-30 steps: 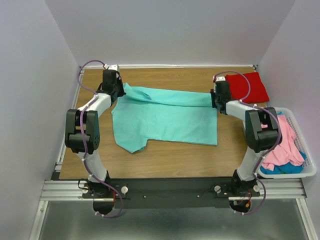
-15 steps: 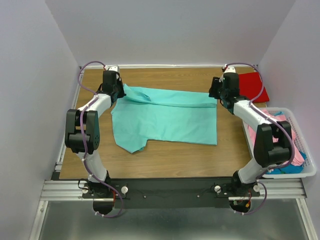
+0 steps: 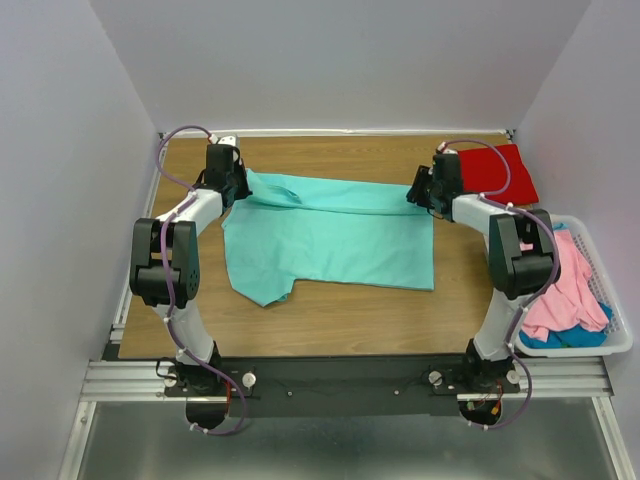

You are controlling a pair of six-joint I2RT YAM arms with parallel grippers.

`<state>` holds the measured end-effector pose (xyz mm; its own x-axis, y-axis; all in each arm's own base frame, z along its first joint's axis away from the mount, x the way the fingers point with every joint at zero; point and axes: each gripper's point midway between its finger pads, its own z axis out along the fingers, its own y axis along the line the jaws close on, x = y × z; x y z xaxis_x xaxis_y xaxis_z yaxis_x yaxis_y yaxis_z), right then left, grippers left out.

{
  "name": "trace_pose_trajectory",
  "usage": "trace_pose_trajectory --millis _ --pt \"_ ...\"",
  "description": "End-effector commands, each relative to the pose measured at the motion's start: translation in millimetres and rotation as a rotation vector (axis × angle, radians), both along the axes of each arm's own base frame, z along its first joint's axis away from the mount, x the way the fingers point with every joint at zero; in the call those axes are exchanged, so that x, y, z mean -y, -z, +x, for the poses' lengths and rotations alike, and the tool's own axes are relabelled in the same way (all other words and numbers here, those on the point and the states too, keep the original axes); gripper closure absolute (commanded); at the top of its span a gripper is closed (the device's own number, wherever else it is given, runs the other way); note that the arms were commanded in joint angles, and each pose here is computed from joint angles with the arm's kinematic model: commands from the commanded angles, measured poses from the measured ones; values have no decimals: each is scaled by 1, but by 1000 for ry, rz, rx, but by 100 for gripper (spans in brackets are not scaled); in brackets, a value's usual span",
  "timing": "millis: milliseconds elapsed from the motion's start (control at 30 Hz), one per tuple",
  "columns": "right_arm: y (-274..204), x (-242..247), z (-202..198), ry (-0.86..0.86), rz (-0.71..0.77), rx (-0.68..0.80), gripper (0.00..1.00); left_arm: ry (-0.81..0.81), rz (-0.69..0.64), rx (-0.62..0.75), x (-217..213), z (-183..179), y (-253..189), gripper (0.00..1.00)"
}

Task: Fold and stack the t-shirts
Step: Fold the tshirt

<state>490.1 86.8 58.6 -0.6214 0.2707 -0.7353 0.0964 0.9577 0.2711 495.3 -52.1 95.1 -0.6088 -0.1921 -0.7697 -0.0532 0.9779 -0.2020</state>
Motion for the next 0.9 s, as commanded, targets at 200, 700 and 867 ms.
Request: trace_pose_trajectory --millis 200,700,867 --pt "4 -8 -24 -42 61 -28 53 12 -14 22 3 -3 -11 100" --pt "32 1 -51 -1 47 -115 62 6 -8 0 1 -10 -6 100" --pt "49 3 -55 19 66 -159 65 2 -6 -10 1 -15 -6 100"
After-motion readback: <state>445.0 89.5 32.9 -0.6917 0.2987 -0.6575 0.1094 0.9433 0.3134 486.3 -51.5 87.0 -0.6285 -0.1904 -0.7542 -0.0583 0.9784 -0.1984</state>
